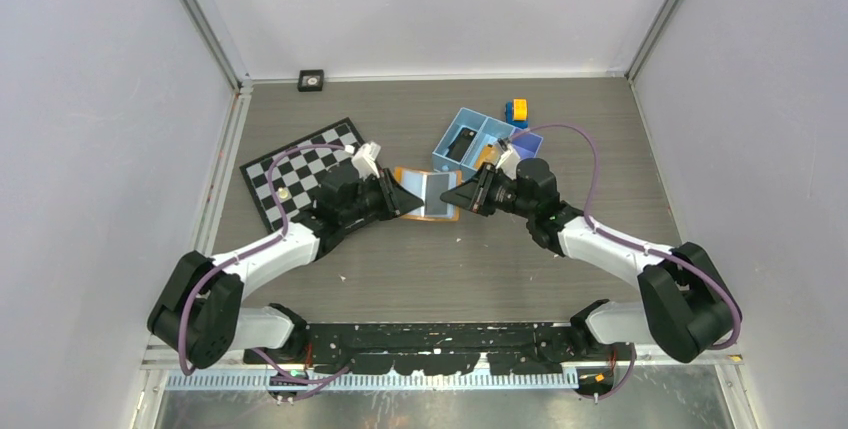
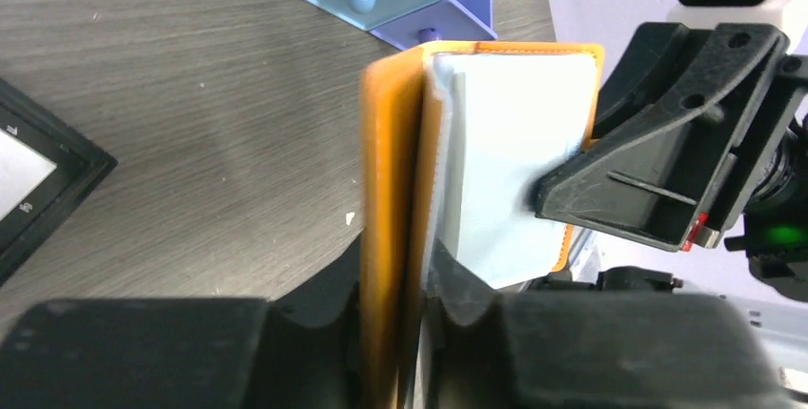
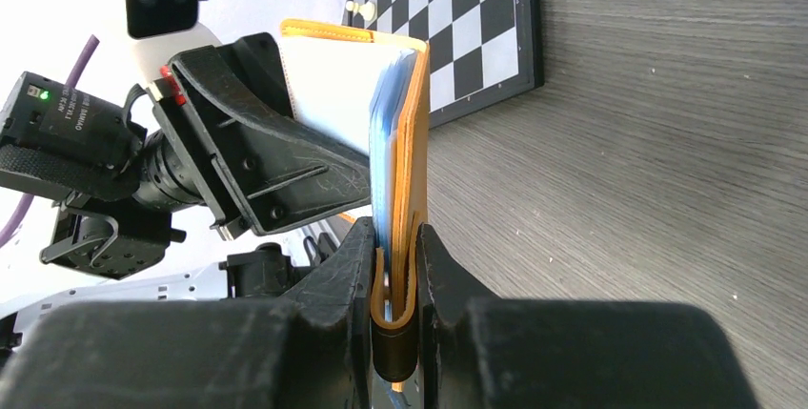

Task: Take the credit cards out of the card holder
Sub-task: Remove the credit card from the card holder.

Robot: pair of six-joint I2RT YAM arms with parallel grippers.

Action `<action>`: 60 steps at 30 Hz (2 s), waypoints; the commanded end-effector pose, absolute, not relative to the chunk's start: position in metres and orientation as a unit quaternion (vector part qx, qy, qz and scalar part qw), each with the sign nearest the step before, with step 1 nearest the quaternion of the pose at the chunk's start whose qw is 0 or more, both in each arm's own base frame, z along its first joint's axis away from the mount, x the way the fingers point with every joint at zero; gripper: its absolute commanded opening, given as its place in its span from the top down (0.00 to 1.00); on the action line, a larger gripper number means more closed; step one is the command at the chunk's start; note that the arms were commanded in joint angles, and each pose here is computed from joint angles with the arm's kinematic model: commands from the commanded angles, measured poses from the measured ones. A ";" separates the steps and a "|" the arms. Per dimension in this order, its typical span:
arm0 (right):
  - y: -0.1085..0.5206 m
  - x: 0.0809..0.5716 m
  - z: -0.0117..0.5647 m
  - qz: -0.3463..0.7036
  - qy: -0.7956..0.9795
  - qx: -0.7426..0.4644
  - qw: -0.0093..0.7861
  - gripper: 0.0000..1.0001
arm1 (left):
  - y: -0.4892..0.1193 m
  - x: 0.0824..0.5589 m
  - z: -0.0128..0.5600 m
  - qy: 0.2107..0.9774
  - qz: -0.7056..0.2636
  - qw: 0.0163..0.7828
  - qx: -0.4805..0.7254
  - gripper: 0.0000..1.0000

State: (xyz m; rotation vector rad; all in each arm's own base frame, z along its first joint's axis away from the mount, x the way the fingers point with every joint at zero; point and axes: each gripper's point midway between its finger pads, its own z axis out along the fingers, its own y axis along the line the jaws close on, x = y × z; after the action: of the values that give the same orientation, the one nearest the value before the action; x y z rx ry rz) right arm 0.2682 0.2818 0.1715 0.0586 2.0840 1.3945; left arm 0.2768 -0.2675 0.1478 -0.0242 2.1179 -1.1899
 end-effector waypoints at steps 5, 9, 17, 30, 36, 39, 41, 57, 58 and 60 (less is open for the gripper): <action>0.284 0.273 0.194 0.542 0.766 0.006 0.344 0.99 | -0.263 0.284 0.162 0.806 -0.453 0.381 -0.007 1.00; 0.277 0.275 0.193 0.524 0.773 0.012 0.358 0.92 | -0.262 0.284 0.164 0.805 -0.453 0.383 -0.008 1.00; 0.269 0.273 0.199 0.517 0.768 0.020 0.378 0.59 | -0.256 0.284 0.167 0.803 -0.447 0.395 -0.019 1.00; 0.268 0.275 0.199 0.514 0.768 0.023 0.381 0.75 | -0.242 0.289 0.161 0.808 -0.438 0.389 -0.060 1.00; 0.275 0.275 0.193 0.520 0.775 0.015 0.360 0.75 | -0.252 0.285 0.170 0.794 -0.469 0.385 -0.035 1.00; 0.280 0.276 0.187 0.523 0.780 0.015 0.344 0.63 | -0.257 0.282 0.179 0.781 -0.489 0.387 -0.021 1.00; 0.280 0.279 0.181 0.516 0.786 0.023 0.341 0.53 | -0.257 0.281 0.180 0.778 -0.493 0.390 -0.024 1.00; 0.280 0.282 0.171 0.507 0.796 0.034 0.329 0.28 | -0.246 0.272 0.211 0.735 -0.518 0.437 -0.024 1.00; 0.282 0.280 0.176 0.519 0.788 0.028 0.331 0.30 | -0.247 0.272 0.211 0.734 -0.521 0.436 -0.022 1.00; 0.282 0.277 0.184 0.532 0.776 0.021 0.339 0.35 | -0.249 0.271 0.211 0.732 -0.527 0.431 -0.020 1.00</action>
State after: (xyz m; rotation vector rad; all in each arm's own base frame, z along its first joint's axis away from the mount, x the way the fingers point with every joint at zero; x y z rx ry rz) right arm 0.2752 0.2703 0.1437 0.1412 2.1768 1.2579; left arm 0.2692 -0.2432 0.1804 -0.1006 1.9515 -1.2331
